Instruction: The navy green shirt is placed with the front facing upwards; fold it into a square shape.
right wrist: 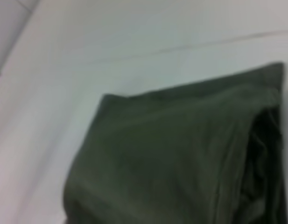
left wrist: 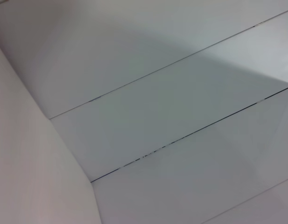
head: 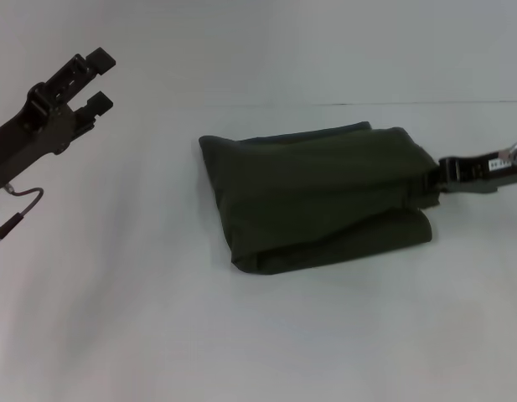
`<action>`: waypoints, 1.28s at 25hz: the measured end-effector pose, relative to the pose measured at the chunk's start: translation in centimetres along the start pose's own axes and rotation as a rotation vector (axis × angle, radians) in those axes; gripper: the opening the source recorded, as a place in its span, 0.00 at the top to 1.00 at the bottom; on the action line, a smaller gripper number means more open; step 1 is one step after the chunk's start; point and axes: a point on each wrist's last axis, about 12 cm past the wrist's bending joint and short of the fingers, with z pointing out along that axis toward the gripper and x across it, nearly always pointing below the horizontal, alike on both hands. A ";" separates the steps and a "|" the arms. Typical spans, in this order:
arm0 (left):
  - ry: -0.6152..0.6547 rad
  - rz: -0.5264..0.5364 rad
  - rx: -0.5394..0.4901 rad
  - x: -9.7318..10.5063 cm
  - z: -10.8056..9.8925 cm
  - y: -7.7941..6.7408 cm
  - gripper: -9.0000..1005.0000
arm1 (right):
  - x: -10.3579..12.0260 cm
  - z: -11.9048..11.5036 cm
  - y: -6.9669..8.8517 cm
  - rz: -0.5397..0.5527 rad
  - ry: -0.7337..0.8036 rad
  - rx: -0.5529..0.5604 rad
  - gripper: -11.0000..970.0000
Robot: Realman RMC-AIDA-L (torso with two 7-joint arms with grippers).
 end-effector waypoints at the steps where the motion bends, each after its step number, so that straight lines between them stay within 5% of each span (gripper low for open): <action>1: 0.000 0.000 0.000 0.0 0.0 0.0 0.06 | 0.1 0.2 -0.2 0.004 0.003 0.013 0.95; 15: -0.003 -0.001 -0.004 0.0 0.0 0.1 0.06 | 0.9 2.1 -1.1 0.017 0.013 0.119 0.95; 24: 0.000 -0.001 0.000 0.1 0.1 0.0 0.06 | -0.1 1.1 -1.5 0.053 -0.005 0.171 0.95; 32: 0.025 0.001 0.008 0.3 -0.3 -0.1 0.06 | -1.4 -3.0 -3.2 0.155 -0.110 0.160 0.60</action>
